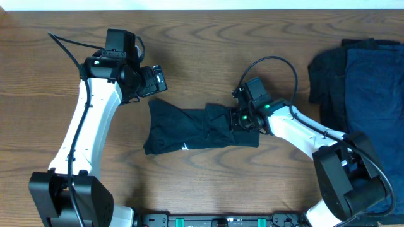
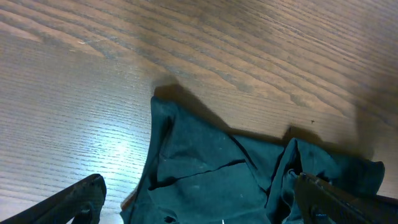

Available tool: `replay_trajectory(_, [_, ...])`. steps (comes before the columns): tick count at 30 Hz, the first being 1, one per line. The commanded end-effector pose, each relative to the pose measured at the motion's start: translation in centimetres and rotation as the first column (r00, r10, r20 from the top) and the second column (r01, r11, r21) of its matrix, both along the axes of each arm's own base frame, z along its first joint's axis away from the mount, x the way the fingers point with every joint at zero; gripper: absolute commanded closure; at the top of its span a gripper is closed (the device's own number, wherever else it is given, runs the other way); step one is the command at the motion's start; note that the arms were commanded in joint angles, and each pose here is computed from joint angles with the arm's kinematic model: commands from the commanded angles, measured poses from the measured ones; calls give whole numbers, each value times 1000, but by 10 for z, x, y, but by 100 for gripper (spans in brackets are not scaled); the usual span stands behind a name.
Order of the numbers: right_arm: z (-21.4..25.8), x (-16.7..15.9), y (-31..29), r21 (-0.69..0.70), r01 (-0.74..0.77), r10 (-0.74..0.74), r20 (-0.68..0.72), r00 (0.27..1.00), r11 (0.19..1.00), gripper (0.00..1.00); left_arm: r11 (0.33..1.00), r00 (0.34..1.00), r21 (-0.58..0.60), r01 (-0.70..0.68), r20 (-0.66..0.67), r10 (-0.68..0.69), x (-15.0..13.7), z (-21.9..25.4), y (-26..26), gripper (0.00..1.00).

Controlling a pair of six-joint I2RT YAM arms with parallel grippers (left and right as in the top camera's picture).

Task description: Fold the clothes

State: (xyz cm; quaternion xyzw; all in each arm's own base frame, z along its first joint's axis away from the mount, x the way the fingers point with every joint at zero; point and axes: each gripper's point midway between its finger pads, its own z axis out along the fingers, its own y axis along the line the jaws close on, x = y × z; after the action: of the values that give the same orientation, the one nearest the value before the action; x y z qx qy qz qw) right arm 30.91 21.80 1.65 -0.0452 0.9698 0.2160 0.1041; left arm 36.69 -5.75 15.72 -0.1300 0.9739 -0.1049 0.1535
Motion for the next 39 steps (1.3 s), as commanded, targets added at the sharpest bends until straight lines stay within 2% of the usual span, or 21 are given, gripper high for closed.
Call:
replay_trajectory(1, [4, -10, 12, 23, -26, 26, -10, 1000, 999, 95, 1000, 1000, -6, 5, 17, -5, 2, 6, -1, 2])
replay_trajectory(6, [2, -27, 22, 18, -73, 74, -46, 996, 997, 95, 1000, 1000, -6, 5, 17, -5, 2, 6, -1, 2])
replay_trajectory(12, [14, -63, 55, 167, -243, 261, -93, 961, 955, 97, 1000, 1000, -6, 5, 17, -5, 2, 6, -1, 2])
replay_trajectory(14, [15, -69, 55, 187, -247, 271, -119, 955, 951, 97, 1000, 1000, -6, 5, 17, -5, 2, 6, -1, 2])
replay_trajectory(19, [26, -60, 54, 245, -240, 273, -112, 955, 940, 98, 1000, 1000, -6, 5, 17, -5, 2, 6, -1, 2])
replay_trajectory(21, [54, -53, 62, 343, -320, 350, -26, 936, 883, 98, 1000, 1000, -6, 5, 17, -5, 2, 6, -1, 2])
replay_trajectory(23, [72, -42, 61, 364, -327, 341, 27, 940, 872, 97, 1000, 1000, -6, 5, 17, -5, 2, 6, -1, 2])
replay_trajectory(26, [97, -16, 54, 345, -313, 288, 124, 950, 885, 98, 1000, 1000, -6, 5, 17, -5, 2, 6, -1, 2])
replay_trajectory(30, [86, 1, 43, 261, -221, 194, 125, 973, 940, 99, 1000, 1000, -6, 5, 17, -5, 2, 6, -1, 2])
replay_trajectory(39, [34, -26, 50, 140, -147, 153, -29, 988, 979, 99, 1000, 1000, -6, 5, 17, -5, 2, 6, -1, 2])
